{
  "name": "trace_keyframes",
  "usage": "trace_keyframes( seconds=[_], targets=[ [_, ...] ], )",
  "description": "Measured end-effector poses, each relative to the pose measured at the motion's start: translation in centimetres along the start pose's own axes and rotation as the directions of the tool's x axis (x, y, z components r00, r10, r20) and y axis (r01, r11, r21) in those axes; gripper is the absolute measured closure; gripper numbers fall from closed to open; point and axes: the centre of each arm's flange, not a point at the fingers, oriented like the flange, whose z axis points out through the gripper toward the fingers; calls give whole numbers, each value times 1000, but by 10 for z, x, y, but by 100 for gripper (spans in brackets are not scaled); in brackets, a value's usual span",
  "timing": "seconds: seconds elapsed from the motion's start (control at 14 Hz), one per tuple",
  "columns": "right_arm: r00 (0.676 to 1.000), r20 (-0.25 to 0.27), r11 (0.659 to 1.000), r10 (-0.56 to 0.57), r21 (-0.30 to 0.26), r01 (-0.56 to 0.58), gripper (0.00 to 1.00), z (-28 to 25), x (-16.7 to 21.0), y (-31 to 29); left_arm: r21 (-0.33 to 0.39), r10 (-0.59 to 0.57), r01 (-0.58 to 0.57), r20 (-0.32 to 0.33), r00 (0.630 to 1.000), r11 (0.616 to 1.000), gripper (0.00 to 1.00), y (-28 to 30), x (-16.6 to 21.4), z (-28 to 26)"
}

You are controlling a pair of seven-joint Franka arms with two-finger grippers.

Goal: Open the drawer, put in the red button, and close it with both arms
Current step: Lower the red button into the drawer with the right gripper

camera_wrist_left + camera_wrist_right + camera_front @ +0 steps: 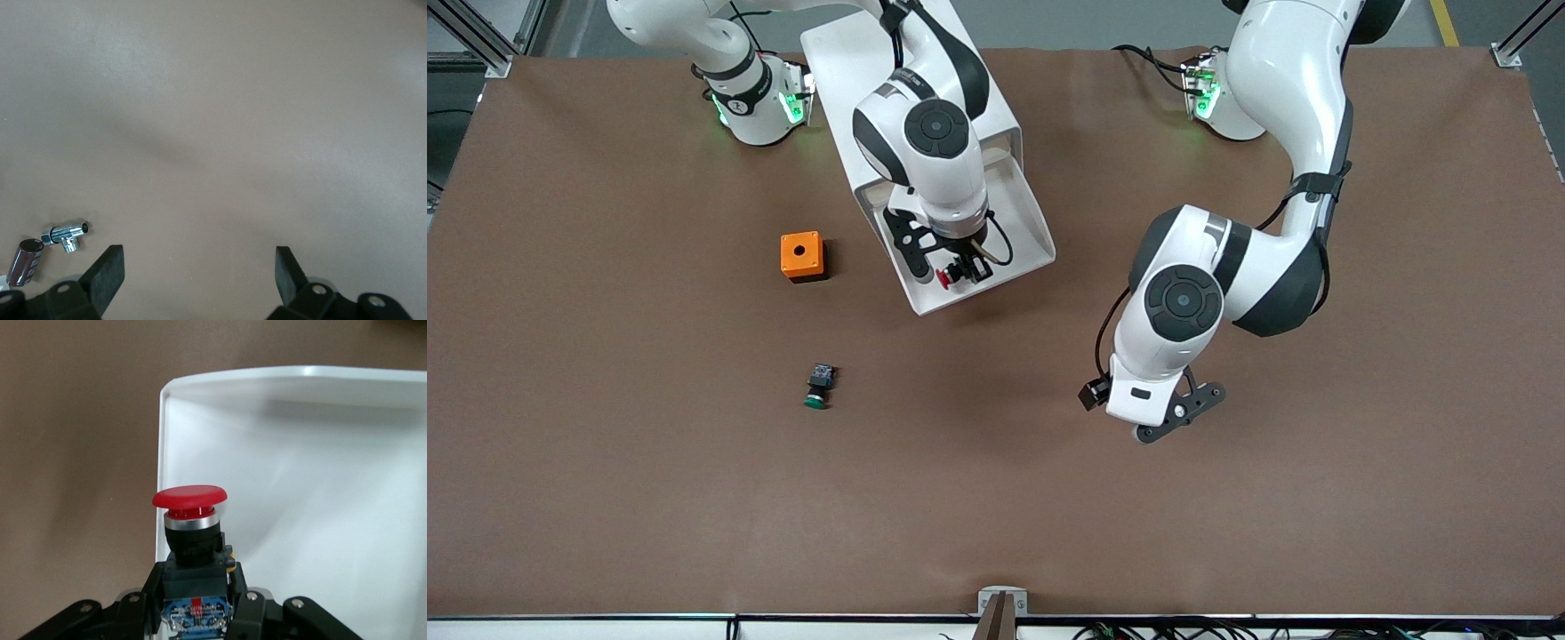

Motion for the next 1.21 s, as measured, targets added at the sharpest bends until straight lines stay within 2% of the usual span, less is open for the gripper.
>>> trace_keyframes(
  seconds=[0.36,1.21],
  targets=[
    [999,18,999,35,-7,-35,59,3,-2,-2,-2,5,-5,4,1000,1000,0,2,-3,0],
    [994,14,994,110,-20,-110,59,20,-14,-9,-2,6,-6,4,1000,1000,0,2,-4,0]
  ],
)
